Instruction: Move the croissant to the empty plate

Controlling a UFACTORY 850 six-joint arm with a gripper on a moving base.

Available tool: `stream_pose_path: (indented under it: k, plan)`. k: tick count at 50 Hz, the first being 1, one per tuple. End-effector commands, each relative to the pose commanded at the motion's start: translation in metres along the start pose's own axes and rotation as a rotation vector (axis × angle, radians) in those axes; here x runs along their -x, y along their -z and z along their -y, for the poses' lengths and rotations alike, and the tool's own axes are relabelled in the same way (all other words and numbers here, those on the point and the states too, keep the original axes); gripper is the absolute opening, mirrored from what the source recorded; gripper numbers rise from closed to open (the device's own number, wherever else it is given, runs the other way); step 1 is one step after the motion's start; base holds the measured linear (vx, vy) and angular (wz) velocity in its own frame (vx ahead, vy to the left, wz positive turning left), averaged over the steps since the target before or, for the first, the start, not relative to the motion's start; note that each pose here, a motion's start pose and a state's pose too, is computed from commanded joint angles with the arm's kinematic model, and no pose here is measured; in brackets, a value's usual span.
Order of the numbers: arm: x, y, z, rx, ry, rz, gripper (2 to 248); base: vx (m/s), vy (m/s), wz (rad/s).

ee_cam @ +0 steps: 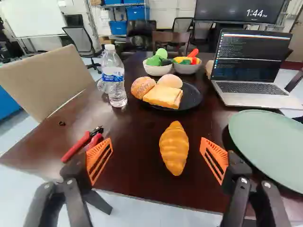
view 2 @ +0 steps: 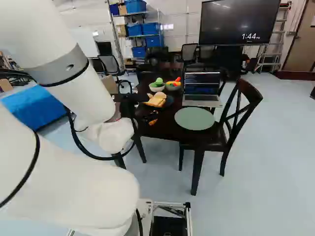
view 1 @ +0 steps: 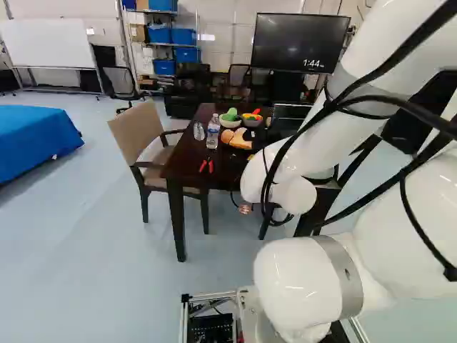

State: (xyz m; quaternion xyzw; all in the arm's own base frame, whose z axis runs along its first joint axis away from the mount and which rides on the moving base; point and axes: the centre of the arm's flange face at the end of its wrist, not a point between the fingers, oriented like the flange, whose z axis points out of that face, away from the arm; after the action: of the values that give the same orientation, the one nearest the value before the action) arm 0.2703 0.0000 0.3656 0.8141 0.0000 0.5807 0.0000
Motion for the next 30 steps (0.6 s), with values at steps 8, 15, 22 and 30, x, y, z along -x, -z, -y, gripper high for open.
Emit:
stream_pose_path:
  k: [8, 15, 22, 30]
  plan:
    - [0.0000, 0.0000, 0.0000, 0.000, 0.000, 0.000, 247, 0.000, 0.000, 0.000]
    - [0.0000, 0.0000, 0.0000, 0.000, 0.000, 0.000, 247, 0.000, 0.000, 0.000]
    - [0.0000, 0.0000, 0.0000, 0.000, 0.000, 0.000, 247, 0.000, 0.000, 0.000]
    - [0.0000, 0.0000, 0.0000, 0.000, 0.000, 0.000, 247, 0.000, 0.000, 0.000]
